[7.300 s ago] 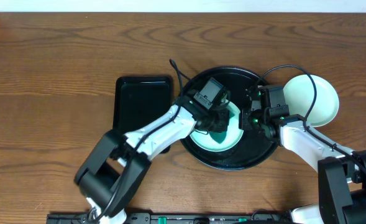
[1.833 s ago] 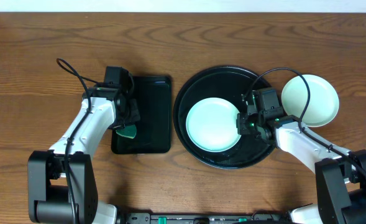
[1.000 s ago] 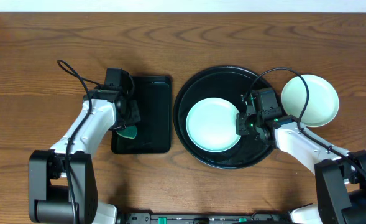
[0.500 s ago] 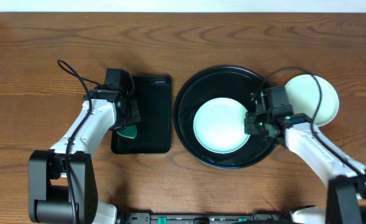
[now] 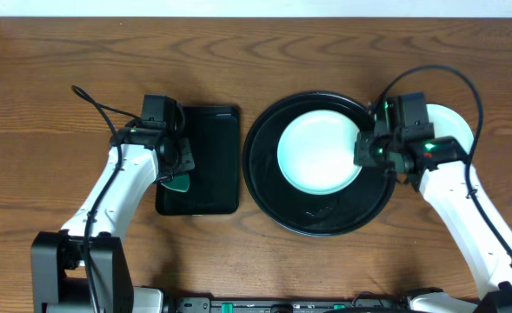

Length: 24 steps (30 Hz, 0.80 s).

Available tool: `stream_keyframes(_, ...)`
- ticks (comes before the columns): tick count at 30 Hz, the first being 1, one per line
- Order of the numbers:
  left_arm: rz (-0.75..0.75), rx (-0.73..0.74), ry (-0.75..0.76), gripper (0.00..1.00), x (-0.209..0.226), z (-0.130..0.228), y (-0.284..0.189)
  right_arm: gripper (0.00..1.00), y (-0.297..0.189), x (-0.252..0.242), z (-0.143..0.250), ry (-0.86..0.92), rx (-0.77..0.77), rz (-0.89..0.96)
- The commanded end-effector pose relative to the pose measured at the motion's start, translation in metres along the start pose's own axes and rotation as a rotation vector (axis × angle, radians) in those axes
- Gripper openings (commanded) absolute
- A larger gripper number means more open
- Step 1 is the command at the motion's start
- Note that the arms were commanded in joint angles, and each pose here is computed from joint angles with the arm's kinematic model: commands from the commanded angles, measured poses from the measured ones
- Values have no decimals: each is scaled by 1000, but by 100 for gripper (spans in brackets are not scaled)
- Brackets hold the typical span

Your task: Clean dirty plates on tray and stack at the side

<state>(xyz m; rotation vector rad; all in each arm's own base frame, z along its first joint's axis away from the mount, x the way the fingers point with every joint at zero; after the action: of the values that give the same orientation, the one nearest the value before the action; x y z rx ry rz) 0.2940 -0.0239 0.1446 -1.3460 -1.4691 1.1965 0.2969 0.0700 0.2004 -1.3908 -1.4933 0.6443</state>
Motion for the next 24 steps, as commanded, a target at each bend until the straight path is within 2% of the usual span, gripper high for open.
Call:
stream_keyframes(1, 0, -16, 8, 7, 2, 0, -5, 1, -20, 11, -18, 36, -72, -27)
stream_keyframes(8, -1, -13, 8, 7, 2, 1, -5, 1, -13, 16, -21, 86, -83, 8)
stream_keyframes(15, -1, -13, 8, 8, 2, 1, -5, 1, 27, 38, -15, 57, -33, 6)
stream_keyframes(24, -2, -12, 8, 8, 2, 1, -5, 1, 28, 87, -27, 42, -168, -145)
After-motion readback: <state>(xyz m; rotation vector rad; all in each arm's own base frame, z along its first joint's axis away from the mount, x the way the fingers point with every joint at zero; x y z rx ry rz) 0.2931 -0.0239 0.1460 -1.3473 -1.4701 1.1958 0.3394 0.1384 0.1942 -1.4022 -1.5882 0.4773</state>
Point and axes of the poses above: each gripper's point midway between its finger pads, its own y axis out along the fingers, its own x axis along the line the jaws close on, z = x × y, the point moved 9 cm from there along -y, back along the fingers, and after that the axes turned 8 degrees about y, right-handed, at the moved point
